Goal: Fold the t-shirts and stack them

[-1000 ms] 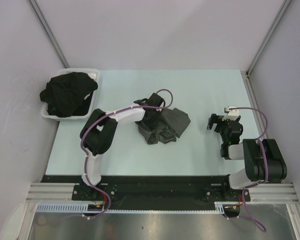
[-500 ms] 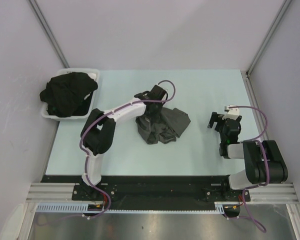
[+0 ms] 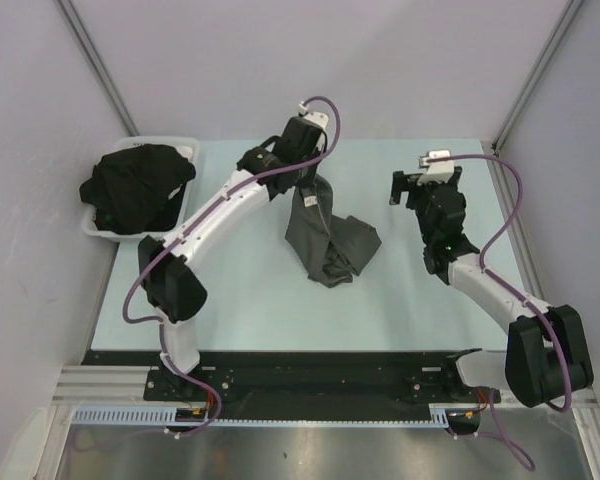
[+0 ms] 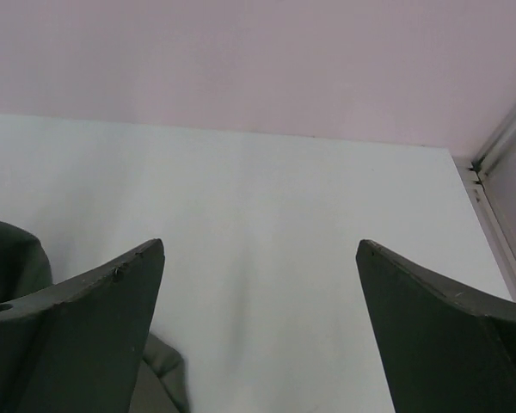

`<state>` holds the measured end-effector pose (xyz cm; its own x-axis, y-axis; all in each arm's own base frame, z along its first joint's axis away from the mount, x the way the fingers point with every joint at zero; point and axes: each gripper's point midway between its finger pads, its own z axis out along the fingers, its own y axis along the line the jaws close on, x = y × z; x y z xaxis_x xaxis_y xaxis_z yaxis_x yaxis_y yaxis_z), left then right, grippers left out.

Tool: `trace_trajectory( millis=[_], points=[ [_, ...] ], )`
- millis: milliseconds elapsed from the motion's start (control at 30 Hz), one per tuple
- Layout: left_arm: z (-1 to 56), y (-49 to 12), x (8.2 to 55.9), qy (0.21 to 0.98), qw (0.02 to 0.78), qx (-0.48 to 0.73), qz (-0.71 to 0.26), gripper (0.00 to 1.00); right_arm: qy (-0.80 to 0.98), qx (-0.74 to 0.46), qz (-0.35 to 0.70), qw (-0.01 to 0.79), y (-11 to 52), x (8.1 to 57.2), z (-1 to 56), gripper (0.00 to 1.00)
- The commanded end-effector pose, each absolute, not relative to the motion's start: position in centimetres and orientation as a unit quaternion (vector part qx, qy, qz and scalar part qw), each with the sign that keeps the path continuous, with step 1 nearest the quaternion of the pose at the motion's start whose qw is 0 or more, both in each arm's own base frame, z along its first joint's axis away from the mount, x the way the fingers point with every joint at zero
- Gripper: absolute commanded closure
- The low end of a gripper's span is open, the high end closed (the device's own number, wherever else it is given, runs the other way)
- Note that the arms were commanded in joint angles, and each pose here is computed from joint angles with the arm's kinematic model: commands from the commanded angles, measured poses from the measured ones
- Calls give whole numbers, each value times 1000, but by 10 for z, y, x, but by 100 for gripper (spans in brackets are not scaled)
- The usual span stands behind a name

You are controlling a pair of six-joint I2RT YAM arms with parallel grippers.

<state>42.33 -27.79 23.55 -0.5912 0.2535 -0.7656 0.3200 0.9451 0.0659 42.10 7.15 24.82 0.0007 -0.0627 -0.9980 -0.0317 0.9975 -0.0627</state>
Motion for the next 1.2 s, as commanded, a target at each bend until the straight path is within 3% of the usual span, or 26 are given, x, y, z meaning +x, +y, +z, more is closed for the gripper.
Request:
trace_trajectory(
  millis=[0, 167, 300, 433, 467, 533, 567, 667, 833, 933, 1167],
  points=[
    [314, -226, 427, 867, 486, 115, -7, 100, 742, 13, -50, 668, 74, 430, 242, 0],
    [358, -175, 423, 849, 525, 62, -12, 100, 763, 19, -28, 646, 82, 433, 233, 0],
    [371, -172, 427, 838, 544, 34, -27, 100, 760, 21, -29, 649, 83, 436, 248, 0],
    [359, -219, 461, 843, 529, 29, -99, 100, 765, 30, -46, 642, 78, 439, 265, 0],
    [385, -233, 466, 828, 543, 20, -141, 100, 766, 31, -49, 640, 77, 438, 268, 0],
    [364, -265, 491, 834, 526, 26, -164, 100, 768, 39, -58, 636, 70, 433, 274, 0],
    [395, -277, 494, 808, 553, 24, -201, 100, 760, 44, -59, 645, 66, 428, 287, 0],
    [398, -327, 504, 778, 567, 40, -269, 100, 744, 64, -58, 663, 50, 412, 315, 0],
    [446, -394, 464, 705, 588, 118, -379, 100, 751, 80, -68, 652, 26, 401, 320, 0],
    [492, -401, 433, 656, 614, 161, -409, 100, 771, 84, -92, 625, 20, 403, 301, 0],
    [592, -345, 363, 576, 688, 185, -400, 100, 805, 80, -89, 581, 36, 416, 262, 0]
  ],
)
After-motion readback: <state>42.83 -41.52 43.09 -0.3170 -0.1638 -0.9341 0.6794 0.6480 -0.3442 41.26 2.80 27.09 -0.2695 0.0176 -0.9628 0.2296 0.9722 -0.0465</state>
